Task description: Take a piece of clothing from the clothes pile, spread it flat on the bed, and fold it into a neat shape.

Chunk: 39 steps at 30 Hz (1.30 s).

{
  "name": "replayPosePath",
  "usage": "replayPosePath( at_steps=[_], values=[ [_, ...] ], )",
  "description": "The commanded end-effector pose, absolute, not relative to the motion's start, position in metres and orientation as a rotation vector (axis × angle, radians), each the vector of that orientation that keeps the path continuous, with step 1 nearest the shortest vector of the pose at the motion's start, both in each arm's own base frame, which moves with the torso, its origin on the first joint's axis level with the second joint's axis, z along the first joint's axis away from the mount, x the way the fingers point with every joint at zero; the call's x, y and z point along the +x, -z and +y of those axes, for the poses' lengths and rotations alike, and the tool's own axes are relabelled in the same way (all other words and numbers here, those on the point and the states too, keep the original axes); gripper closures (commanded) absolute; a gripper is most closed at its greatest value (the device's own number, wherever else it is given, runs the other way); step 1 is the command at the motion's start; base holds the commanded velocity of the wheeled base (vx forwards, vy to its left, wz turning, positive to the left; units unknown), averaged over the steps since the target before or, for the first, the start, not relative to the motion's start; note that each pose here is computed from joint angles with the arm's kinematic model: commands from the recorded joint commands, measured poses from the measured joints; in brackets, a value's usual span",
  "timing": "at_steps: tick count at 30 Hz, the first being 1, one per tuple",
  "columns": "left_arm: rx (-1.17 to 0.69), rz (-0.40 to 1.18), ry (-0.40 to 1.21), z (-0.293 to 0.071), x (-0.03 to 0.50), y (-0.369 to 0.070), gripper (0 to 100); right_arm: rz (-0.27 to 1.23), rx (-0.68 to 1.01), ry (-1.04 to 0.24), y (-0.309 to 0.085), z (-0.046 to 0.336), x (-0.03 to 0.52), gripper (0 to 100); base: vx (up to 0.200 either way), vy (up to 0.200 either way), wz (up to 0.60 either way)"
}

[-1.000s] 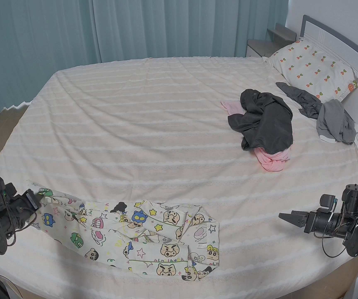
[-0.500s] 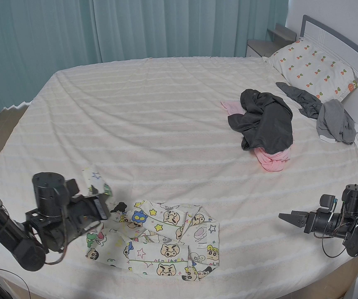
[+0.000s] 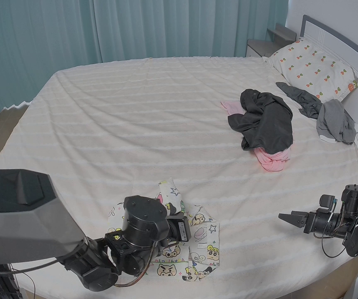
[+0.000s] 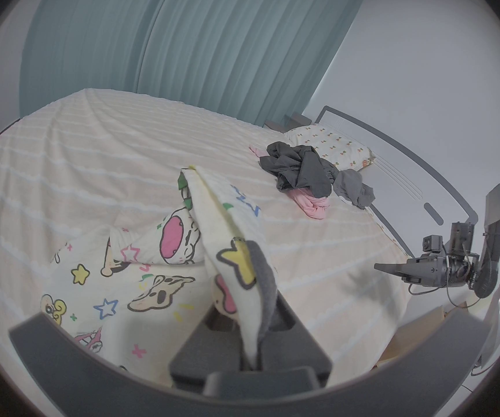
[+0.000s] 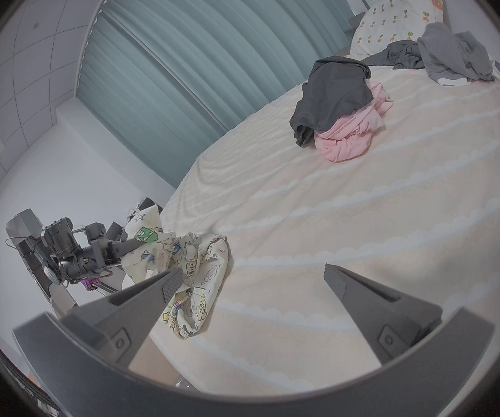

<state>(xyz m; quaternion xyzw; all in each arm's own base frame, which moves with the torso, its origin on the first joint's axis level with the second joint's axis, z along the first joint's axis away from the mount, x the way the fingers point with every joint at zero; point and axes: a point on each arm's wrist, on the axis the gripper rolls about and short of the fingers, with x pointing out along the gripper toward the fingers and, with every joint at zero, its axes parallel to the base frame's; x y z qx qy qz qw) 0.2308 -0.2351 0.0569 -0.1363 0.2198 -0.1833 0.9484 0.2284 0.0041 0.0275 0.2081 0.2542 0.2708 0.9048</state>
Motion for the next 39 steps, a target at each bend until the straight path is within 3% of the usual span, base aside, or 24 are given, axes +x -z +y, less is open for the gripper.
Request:
replayPosePath(
  at_steps=[1,2,3,15,22,27,39],
  values=[
    [-0.268,0.478,0.373,-0.246,0.232,-0.041,100,0.516,0.426,-0.562,-0.028,0.004,0.229,0,0.0,0.0,0.0],
    [-0.274,0.481,0.376,-0.247,0.231,-0.041,100,0.516,0.426,-0.562,-0.028,0.004,0.229,0,0.0,0.0,0.0],
    [-0.279,0.483,0.379,-0.248,0.23,-0.041,0,0.516,0.426,-0.562,-0.028,0.004,0.229,0,0.0,0.0,0.0],
    [-0.357,0.407,0.377,-0.233,0.227,-0.077,0,0.527,0.43,-0.565,-0.026,0.005,0.229,0,0.0,0.0,0.0],
    [-0.425,0.375,0.304,-0.179,0.206,-0.103,0,0.539,0.432,-0.57,-0.024,0.006,0.228,0,0.0,0.0,0.0],
    [-0.464,0.424,0.256,-0.148,0.182,-0.098,0,0.567,0.43,-0.607,-0.023,0.017,0.224,0,0.0,0.0,0.0],
    [-0.544,0.469,0.162,-0.123,0.172,-0.088,0,0.596,0.434,-0.649,-0.019,0.029,0.225,0,-0.1,0.0,0.0]
  ],
)
